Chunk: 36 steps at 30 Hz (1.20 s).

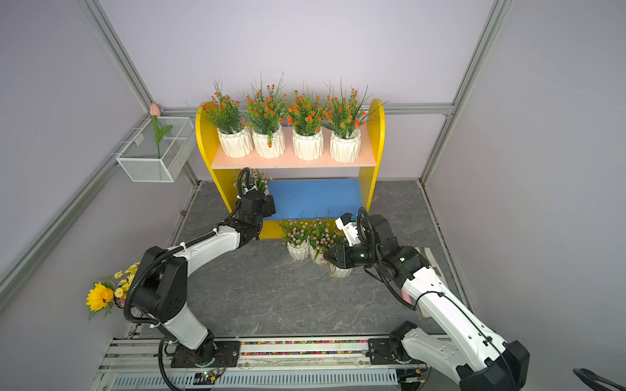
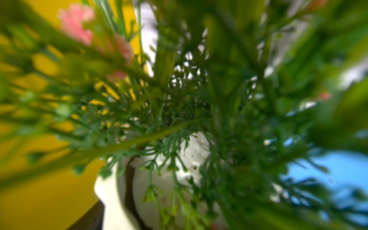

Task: Place the baby's breath potted plants on the rack by color
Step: Place the baby's breath potted plant on the rack.

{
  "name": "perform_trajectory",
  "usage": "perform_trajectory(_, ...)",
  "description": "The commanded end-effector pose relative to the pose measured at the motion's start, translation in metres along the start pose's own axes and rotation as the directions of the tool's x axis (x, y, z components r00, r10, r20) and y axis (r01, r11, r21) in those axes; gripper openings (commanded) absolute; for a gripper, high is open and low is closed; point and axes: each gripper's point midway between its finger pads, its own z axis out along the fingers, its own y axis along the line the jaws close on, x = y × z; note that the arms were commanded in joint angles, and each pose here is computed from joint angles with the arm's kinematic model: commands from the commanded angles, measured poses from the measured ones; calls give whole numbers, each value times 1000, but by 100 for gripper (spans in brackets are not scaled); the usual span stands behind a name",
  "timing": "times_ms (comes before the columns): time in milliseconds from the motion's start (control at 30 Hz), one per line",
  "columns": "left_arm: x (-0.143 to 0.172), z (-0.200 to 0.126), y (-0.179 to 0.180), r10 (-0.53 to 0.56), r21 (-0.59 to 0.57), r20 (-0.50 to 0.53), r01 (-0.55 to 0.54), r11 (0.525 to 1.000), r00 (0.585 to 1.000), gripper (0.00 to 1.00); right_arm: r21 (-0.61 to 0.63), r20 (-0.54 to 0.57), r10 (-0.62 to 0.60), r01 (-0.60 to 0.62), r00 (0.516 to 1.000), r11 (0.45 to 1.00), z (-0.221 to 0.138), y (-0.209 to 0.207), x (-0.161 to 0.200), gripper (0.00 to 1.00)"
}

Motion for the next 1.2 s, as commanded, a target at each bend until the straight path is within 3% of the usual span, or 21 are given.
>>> perform_trajectory(0,-31,0,3,-75,-26,75,77,997,994,83,16,4,23,-23,1000,1000,-2,-7,5,26)
perform_trajectory(100,-32,-1,6,-81,-37,77,84,996,994,97,17,9,22,-22,1000,1000,-3,-7,5,27)
perform_trajectory(200,-33,-2,5,-80,-36,75,83,996,994,100,18,11,23,-23,1000,1000,-4,-8,5,27)
perform_trajectory(700,-48,-37,-1,-111,107,77,103,989,991,100,40,25,28,-28,999,999,-8,-17,7,28)
perform_trajectory(1167,-9,-74,-16,-109,250,-10,108,962,994,100,172,19,65,-67,998,983,-20,-51,33,29)
